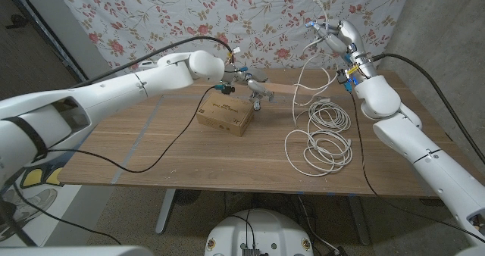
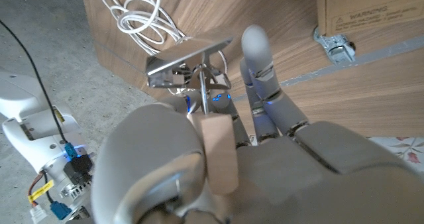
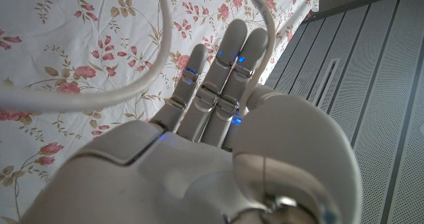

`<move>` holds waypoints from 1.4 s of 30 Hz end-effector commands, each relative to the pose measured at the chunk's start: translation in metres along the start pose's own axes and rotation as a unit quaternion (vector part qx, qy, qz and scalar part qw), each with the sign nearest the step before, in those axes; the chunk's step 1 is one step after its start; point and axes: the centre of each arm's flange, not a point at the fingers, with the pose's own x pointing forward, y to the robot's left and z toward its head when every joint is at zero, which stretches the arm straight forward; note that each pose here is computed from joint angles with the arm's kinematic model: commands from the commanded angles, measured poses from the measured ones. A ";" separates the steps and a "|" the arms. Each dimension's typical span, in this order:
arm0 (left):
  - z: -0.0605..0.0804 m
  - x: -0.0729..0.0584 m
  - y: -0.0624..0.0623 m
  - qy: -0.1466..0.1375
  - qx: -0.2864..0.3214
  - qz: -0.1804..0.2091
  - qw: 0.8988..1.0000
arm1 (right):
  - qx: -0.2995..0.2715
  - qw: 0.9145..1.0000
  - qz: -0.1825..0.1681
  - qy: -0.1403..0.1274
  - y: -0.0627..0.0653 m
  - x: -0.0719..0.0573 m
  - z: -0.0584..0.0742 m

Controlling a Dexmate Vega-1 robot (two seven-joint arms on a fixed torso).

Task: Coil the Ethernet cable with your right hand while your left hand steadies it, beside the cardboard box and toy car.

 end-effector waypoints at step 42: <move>0.002 -0.036 0.007 -0.147 -0.099 -0.117 0.977 | 0.051 0.982 -0.009 0.179 -0.029 0.020 -0.107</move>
